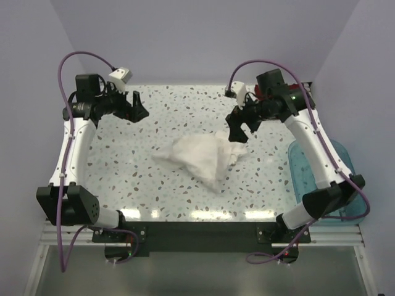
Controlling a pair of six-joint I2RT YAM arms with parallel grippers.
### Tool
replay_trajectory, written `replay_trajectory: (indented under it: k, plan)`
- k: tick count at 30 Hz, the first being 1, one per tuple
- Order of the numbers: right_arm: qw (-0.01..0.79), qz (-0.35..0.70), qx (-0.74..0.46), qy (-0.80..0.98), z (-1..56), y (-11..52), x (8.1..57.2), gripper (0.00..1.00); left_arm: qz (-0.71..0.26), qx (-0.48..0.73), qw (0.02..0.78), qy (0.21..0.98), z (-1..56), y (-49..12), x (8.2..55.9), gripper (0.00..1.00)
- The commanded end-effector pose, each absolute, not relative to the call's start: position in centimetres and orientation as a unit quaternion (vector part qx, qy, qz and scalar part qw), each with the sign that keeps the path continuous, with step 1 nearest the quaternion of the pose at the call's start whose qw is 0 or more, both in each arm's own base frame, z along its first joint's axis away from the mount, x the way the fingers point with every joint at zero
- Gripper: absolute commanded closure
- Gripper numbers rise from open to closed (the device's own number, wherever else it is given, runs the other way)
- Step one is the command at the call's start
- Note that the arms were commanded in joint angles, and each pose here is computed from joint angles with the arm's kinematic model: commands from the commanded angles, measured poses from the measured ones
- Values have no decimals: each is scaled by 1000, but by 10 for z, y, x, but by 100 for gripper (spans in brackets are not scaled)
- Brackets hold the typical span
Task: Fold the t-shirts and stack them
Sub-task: Move the tshirt to the center of the board, then flatten the tshirt out
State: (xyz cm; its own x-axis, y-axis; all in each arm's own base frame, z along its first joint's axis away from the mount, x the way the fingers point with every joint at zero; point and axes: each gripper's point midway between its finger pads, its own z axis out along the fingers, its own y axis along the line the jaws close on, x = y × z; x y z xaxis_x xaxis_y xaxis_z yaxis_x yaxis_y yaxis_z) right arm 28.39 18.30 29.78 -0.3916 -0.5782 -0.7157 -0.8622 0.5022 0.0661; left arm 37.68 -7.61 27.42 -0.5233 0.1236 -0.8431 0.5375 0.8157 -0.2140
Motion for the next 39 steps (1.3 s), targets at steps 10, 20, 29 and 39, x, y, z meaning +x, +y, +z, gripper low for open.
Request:
replay_trajectory:
  k: [10, 20, 29, 39]
  plan:
    - [197, 145, -396, 885, 144, 157, 312, 2, -210, 321, 324, 865, 173, -69, 310, 0]
    - [160, 107, -359, 913, 78, 153, 362, 13, -173, 355, 256, 882, 97, -112, 337, 16]
    - [141, 126, -324, 927, 59, 147, 393, 25, -229, 348, 219, 882, 68, -142, 348, 33]
    - [85, 228, -332, 911, 52, 170, 359, 40, -294, 333, 194, 875, 62, -162, 338, 57]
